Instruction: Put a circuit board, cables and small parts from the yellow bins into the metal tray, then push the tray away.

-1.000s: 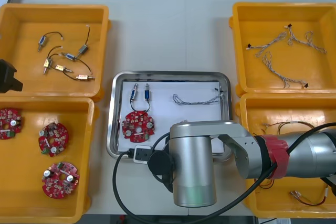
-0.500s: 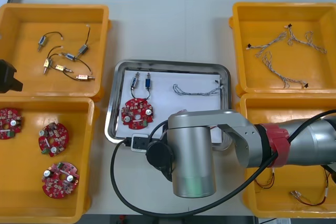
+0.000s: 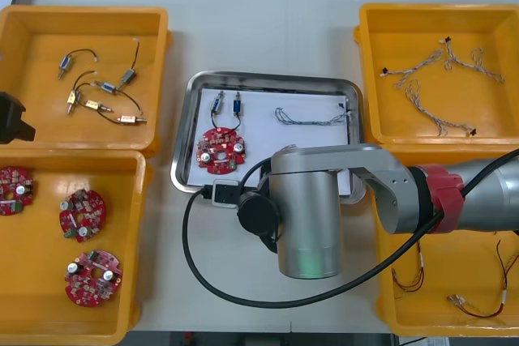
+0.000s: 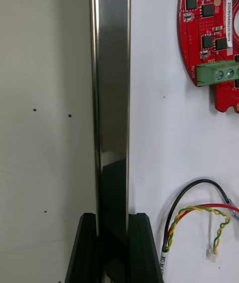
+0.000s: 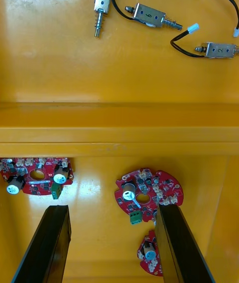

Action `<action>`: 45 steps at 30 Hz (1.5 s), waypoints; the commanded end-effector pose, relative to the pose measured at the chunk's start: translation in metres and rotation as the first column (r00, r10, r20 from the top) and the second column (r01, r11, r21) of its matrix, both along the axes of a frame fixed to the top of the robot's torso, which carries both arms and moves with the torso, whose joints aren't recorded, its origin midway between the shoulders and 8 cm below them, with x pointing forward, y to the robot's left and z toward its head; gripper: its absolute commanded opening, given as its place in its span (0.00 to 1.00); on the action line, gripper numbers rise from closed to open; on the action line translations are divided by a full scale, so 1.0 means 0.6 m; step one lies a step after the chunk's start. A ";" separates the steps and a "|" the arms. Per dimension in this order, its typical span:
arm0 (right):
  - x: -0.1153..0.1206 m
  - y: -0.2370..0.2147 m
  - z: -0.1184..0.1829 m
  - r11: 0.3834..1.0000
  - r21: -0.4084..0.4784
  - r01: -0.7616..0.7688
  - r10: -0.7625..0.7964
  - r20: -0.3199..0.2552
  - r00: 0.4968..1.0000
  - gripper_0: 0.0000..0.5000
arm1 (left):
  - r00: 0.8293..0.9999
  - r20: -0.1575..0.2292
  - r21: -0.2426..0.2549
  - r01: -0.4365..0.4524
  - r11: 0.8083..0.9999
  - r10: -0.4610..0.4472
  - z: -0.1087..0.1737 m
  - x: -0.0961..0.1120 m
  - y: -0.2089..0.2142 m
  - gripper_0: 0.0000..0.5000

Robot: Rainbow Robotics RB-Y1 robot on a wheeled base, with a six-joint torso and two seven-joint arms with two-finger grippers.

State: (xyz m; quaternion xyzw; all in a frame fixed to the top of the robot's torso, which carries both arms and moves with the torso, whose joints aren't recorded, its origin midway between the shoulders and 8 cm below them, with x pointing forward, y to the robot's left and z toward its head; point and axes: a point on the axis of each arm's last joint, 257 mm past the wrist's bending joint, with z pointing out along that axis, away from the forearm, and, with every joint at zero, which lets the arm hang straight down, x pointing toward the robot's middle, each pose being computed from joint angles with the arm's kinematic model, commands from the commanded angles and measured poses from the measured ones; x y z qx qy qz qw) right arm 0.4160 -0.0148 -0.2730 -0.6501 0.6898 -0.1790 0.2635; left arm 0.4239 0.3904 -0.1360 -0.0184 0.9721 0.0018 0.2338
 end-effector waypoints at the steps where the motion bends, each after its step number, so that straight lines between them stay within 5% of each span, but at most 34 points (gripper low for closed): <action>1: 0.030 0.009 0.042 0.998 -0.015 -0.053 0.054 0.075 0.996 0.00 | 0.999 0.035 0.073 0.018 0.997 -0.021 0.032 -0.005 0.032 1.00; 45: 0.243 -0.003 0.151 0.982 -0.154 -0.112 0.156 0.313 0.937 0.00 | 0.999 0.035 0.073 0.018 0.997 -0.021 0.032 -0.005 0.032 1.00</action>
